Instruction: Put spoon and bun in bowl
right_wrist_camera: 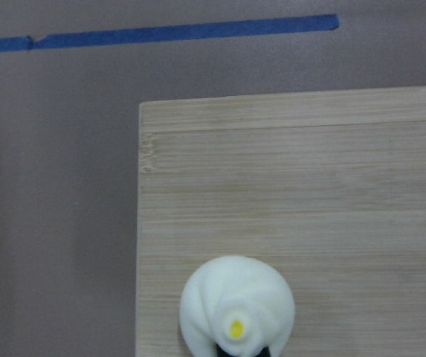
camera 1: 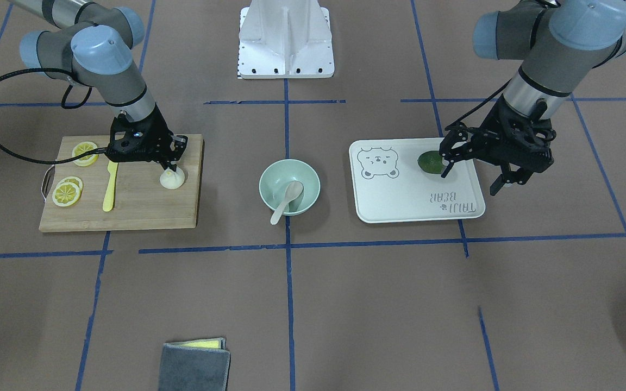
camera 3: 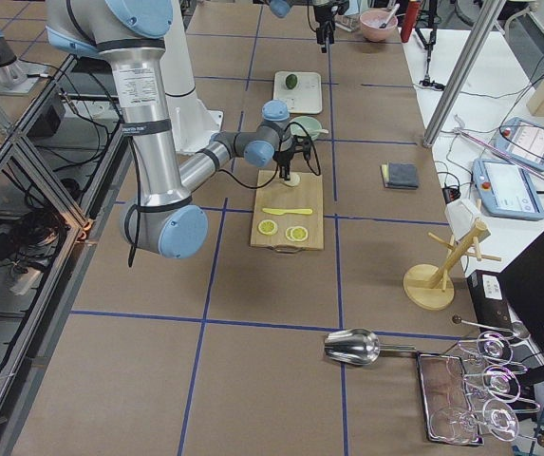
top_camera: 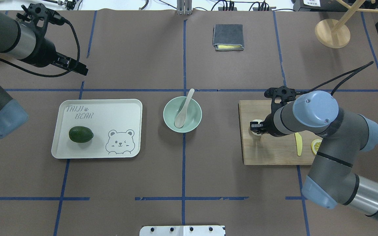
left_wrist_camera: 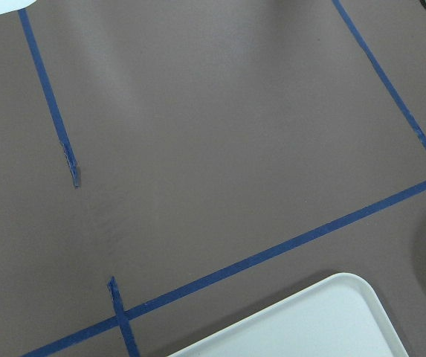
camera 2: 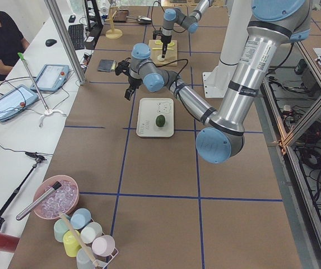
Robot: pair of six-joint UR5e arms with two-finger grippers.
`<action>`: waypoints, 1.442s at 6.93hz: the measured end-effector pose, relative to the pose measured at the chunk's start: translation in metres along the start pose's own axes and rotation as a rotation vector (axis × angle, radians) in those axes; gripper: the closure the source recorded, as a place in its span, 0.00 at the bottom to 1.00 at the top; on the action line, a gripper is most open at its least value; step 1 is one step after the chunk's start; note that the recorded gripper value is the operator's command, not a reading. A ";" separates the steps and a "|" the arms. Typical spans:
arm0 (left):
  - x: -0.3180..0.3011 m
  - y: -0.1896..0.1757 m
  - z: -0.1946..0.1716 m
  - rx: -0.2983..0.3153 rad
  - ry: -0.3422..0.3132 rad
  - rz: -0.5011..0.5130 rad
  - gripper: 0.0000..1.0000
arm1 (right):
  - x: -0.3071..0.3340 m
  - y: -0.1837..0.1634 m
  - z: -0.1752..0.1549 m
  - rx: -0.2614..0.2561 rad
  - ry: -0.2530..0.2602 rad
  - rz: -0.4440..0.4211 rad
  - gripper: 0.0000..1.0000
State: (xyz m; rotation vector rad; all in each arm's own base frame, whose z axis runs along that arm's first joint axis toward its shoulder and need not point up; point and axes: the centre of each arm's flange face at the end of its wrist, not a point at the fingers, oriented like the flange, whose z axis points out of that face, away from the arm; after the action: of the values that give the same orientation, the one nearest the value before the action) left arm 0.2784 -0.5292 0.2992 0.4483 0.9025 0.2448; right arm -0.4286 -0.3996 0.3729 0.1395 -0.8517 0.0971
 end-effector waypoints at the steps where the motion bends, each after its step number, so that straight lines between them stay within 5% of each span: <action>1: 0.000 0.000 0.000 0.000 0.000 0.000 0.01 | -0.004 -0.004 -0.008 0.011 -0.014 -0.001 1.00; 4: 0.000 0.001 -0.002 0.002 0.001 -0.001 0.01 | -0.090 -0.033 -0.057 0.061 -0.099 -0.001 1.00; 7: -0.002 0.004 -0.002 -0.001 0.000 -0.003 0.01 | -0.205 -0.041 -0.066 0.042 -0.149 0.077 0.98; 8: -0.002 0.004 -0.002 -0.001 -0.001 -0.004 0.01 | -0.225 -0.035 -0.060 0.029 -0.162 0.083 0.42; 10: -0.003 0.004 -0.002 0.000 -0.002 -0.005 0.01 | -0.237 -0.024 -0.040 0.020 -0.167 0.087 0.17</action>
State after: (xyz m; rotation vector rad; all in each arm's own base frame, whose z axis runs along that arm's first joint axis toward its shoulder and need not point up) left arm 0.2749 -0.5259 0.3019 0.4462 0.9015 0.2402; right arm -0.5512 -0.4238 0.1658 0.1304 -1.0237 0.1773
